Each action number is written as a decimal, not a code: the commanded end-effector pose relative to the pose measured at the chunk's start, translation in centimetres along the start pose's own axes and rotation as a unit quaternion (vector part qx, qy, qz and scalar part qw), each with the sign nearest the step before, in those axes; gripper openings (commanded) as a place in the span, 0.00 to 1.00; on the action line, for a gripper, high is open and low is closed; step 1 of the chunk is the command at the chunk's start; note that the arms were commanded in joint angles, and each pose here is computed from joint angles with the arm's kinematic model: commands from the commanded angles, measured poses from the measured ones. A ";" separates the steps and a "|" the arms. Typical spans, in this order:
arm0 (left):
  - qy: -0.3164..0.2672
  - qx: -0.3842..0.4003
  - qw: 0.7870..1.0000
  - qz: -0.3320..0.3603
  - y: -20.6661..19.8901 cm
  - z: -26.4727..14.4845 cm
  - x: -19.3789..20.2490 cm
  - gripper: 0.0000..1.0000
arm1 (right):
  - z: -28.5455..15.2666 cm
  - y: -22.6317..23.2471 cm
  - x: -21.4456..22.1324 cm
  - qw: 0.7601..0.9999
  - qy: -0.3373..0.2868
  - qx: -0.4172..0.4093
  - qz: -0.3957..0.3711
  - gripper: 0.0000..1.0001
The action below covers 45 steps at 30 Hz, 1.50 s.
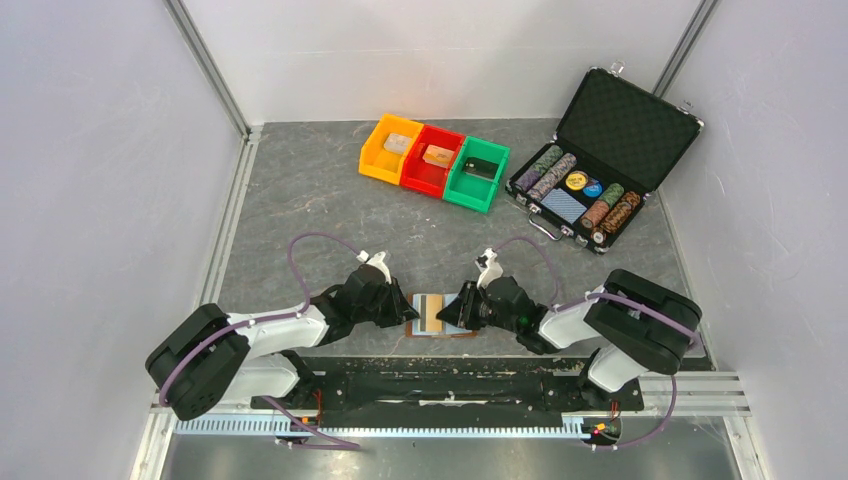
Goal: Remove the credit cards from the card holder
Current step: Remove the credit card from the card holder.
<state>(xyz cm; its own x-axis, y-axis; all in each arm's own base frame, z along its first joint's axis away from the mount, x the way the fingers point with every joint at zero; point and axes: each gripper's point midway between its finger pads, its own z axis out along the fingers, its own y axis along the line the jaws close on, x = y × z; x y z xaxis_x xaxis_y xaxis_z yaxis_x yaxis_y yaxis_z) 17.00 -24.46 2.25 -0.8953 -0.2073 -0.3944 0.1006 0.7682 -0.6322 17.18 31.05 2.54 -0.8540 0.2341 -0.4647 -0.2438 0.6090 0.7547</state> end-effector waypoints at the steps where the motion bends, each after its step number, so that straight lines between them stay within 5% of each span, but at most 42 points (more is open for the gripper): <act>1: 0.020 -0.024 0.999 0.020 1.8 0.0 1.2 0.19 | 0.2 1.0 -0.4 0.999 -0.008 -0.031 -0.010 0.22; 4: 0.021 -0.021 0.999 0.019 1.7 0.0 1.3 0.19 | 0.3 1.3 -0.3 0.999 -0.006 -0.042 -0.005 0.19; 8: 0.019 -0.027 0.999 0.019 2.1 0.0 1.3 0.19 | -0.2 1.1 -0.3 0.999 -0.013 -0.043 0.001 0.00; 22: 0.023 -0.048 0.998 0.028 2.8 0.3 1.2 0.19 | -2.8 0.4 -1.2 0.998 -0.038 -0.047 0.005 0.00; 45: 0.010 -0.021 0.999 0.046 -0.4 -0.6 -0.9 0.27 | -5.3 0.8 -6.9 0.984 -0.119 0.039 -0.125 0.00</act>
<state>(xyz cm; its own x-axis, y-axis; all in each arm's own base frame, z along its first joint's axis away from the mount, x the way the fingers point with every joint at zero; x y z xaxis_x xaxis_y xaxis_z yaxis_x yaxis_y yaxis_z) 17.11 -24.63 2.42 -0.9049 -0.1656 -0.3921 0.1170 0.7890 -0.6032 18.01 26.17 5.70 -0.7348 0.2204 -0.6414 -0.3496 0.6873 0.6367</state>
